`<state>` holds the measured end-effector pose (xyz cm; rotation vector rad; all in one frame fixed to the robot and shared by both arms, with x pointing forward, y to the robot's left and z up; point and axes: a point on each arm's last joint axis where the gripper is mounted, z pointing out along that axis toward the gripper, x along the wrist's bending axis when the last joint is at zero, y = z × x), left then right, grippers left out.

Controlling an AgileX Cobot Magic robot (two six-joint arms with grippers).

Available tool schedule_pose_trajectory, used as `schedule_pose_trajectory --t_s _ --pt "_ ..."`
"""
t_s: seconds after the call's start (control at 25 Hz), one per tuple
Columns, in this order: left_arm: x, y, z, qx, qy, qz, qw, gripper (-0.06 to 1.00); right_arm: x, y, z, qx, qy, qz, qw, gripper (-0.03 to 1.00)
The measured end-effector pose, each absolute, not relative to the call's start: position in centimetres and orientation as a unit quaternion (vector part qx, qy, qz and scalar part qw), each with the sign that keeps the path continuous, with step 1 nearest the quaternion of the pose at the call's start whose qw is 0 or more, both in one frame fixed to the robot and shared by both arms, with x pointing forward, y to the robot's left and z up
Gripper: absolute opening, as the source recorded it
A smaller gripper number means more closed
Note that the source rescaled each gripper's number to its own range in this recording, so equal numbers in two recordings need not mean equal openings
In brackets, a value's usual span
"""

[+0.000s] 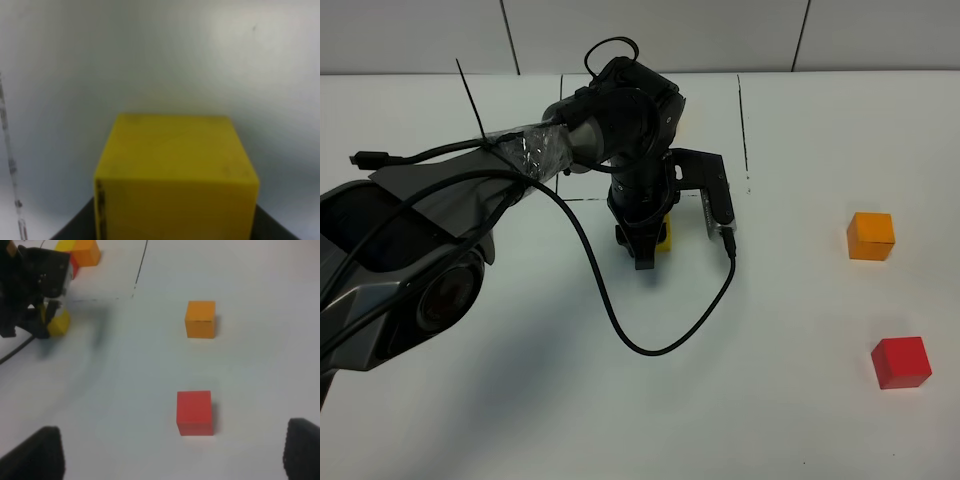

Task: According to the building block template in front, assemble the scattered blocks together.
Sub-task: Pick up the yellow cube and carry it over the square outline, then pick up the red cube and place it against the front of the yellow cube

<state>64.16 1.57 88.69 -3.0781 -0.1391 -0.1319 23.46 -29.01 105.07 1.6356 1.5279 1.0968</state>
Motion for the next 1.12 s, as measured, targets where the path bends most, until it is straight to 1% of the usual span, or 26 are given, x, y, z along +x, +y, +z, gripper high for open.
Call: schedule_pose_trajectory --t_s 0.2,0.24,0.28,0.32,0.4,0.52,0.6,0.64,0.68,0.76,0.88,1.12 --pt "64.2 1.6 88.7 -0.998 -0.045 -0.043 0.029 0.00 23.5 -29.0 105.1 0.622 0.581 0.417 0.319 0.79" --pt "64.2 1.6 88.7 -0.998 -0.045 -0.042 0.028 0.03 23.5 -29.0 105.1 0.622 0.581 0.417 0.319 0.79" --pt "64.2 1.5 88.6 -0.998 -0.046 -0.043 0.026 0.07 23.5 -29.0 105.1 0.622 0.581 0.417 0.319 0.79" --pt "64.2 1.5 88.6 -0.998 -0.046 -0.045 0.024 0.15 23.5 -29.0 105.1 0.622 0.581 0.417 0.319 0.79" --pt "64.3 1.4 88.6 -0.998 -0.045 -0.049 0.021 0.34 23.5 -29.0 105.1 0.622 0.581 0.417 0.319 0.79" --pt "64.4 1.4 88.7 -0.997 -0.046 -0.053 0.017 0.69 23.5 -29.0 105.1 0.622 0.581 0.417 0.319 0.79" --pt "64.4 1.3 88.9 -0.997 -0.049 -0.057 0.013 0.86 23.5 -29.0 105.1 0.622 0.581 0.417 0.319 0.79" --pt "64.4 1.3 89.0 -0.997 -0.053 -0.058 0.011 0.93 23.5 -29.0 105.1 0.622 0.581 0.417 0.319 0.79" --pt "64.4 1.3 89.2 -0.997 -0.057 -0.059 0.008 0.97 23.5 -29.0 105.1 0.622 0.581 0.417 0.319 0.79" --pt "64.5 1.2 89.7 -0.996 -0.062 -0.070 0.002 1.00 23.5 -29.0 105.1 0.622 0.581 0.417 0.319 0.79" --pt "64.6 1.4 92.1 -0.993 -0.074 -0.095 -0.007 0.99 23.5 -29.0 105.1 0.622 0.581 0.417 0.319 0.79" --pt "64.4 2.5 98.9 -0.980 -0.128 -0.143 -0.059 0.96 23.5 -29.0 105.1 0.622 0.581 0.417 0.319 0.79"
